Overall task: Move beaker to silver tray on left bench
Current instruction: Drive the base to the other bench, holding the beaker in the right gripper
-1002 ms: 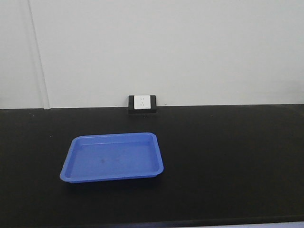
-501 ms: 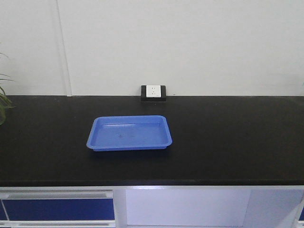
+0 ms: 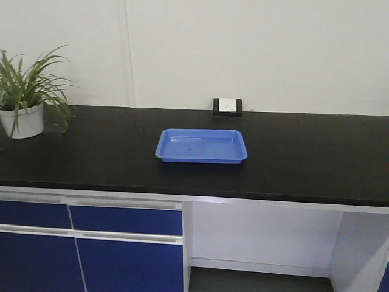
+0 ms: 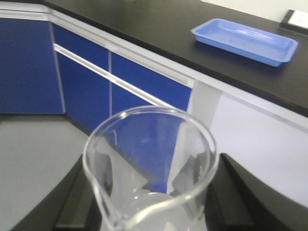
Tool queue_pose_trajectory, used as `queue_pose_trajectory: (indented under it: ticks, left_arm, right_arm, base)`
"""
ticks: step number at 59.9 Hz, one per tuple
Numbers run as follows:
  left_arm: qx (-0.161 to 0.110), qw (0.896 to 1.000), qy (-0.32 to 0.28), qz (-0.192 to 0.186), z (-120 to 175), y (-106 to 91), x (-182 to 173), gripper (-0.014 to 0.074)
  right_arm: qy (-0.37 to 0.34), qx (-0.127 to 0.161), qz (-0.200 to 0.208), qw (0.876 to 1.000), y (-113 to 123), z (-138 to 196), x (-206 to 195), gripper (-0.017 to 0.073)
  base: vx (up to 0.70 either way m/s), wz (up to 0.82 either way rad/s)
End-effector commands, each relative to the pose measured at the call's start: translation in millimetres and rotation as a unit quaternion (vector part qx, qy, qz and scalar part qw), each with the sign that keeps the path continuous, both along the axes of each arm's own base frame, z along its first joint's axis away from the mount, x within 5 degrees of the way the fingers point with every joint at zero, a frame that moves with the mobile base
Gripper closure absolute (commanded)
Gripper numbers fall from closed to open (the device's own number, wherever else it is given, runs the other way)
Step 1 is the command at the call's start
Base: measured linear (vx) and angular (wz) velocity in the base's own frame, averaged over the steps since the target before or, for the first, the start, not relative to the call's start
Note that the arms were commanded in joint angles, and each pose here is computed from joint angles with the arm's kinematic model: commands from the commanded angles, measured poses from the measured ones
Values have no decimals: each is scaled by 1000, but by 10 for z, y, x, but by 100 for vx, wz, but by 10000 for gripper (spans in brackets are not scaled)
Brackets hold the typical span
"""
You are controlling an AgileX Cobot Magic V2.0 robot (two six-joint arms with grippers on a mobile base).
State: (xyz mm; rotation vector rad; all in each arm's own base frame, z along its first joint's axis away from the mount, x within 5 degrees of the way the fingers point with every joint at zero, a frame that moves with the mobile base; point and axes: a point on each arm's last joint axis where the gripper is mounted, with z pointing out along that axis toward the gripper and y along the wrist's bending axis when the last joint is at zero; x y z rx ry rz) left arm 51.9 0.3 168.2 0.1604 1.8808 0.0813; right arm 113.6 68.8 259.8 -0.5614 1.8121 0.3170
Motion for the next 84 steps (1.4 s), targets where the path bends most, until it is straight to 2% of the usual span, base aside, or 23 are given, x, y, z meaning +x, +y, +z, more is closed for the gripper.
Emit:
queue_pose_trajectory:
  ticks: [1, 41, 84]
  left_arm:
    - [-3, 999, -34, -6, 8, -11, 20, 592]
    - [-3, 999, -34, -6, 8, -11, 20, 592]
    - [-3, 999, -34, -6, 8, -11, 20, 592]
  right_arm:
    - [-44, 23, 13, 999, 36, 165, 22, 571]
    - [-44, 23, 13, 999, 36, 165, 22, 571]
    - [-44, 23, 13, 999, 36, 165, 22, 571]
  base:
    - [-32, 30]
    - [-26, 50]
    - [-12, 53]
